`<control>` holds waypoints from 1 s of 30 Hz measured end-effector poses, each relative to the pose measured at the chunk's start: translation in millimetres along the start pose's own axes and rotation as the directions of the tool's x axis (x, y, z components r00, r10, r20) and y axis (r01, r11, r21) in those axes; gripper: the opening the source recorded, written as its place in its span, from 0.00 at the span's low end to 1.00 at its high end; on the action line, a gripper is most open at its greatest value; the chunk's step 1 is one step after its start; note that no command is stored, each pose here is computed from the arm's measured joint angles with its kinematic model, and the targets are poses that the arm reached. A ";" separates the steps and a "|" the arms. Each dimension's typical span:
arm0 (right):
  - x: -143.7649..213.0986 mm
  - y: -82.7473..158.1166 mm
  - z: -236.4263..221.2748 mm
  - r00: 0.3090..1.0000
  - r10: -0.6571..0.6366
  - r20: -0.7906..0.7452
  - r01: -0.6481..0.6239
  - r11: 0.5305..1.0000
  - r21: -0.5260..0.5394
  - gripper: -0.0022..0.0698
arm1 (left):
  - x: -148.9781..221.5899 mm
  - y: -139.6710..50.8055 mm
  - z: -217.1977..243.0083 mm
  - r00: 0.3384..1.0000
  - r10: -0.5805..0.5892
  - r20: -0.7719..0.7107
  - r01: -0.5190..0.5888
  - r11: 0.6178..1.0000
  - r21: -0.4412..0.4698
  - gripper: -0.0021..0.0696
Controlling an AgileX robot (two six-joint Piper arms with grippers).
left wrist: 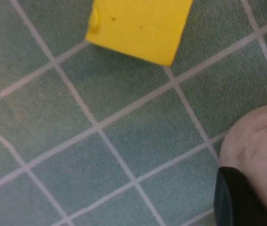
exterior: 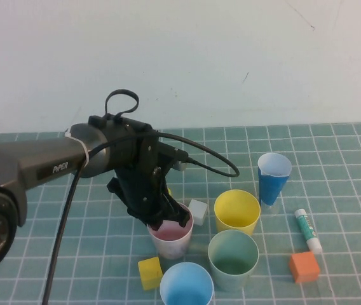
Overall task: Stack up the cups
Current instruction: Pick up the pink cup, then place the pink cup on the blue cup
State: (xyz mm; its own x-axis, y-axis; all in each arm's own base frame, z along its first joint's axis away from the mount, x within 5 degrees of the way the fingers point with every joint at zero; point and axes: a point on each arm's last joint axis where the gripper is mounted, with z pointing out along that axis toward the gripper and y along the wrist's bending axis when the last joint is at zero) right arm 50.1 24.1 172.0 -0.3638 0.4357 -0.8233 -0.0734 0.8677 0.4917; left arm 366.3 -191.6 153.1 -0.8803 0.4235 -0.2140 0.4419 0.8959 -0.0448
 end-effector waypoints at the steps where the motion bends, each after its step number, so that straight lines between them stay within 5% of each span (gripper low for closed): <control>1: 0.0 0.0 0.0 1.000 0.000 0.000 0.000 1.000 0.000 0.03 | -0.5 0.7 -2.1 1.000 0.008 0.007 -0.008 1.000 -0.008 0.07; 13: 0.0 -0.1 0.0 1.000 -0.002 0.000 0.002 1.000 0.001 0.03 | 22.7 -1.5 -141.6 0.987 0.055 0.151 -0.049 0.998 -0.044 0.04; 18: 0.0 -0.1 0.0 1.000 -0.012 0.000 0.012 1.000 0.001 0.03 | 46.7 -12.4 -184.1 0.988 0.052 0.143 -0.062 0.996 0.062 0.04; 22: 0.0 -0.1 0.0 1.000 -0.018 0.000 0.018 1.000 0.001 0.03 | 59.0 -24.1 -178.9 0.993 0.088 0.079 -0.099 0.983 0.154 0.04; 30: 0.0 -0.1 0.0 1.000 -0.022 0.000 0.022 1.000 0.001 0.03 | 80.7 -58.4 -137.5 0.979 0.198 0.041 -0.202 0.965 0.168 0.04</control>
State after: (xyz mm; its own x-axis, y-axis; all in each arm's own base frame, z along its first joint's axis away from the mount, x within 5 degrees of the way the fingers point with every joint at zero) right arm 50.1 24.0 171.9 -0.3622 0.4163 -0.8340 -0.0808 0.8774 0.4730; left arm 245.7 -191.2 272.7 -0.7676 0.5863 -0.2589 0.6331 0.7566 -0.1637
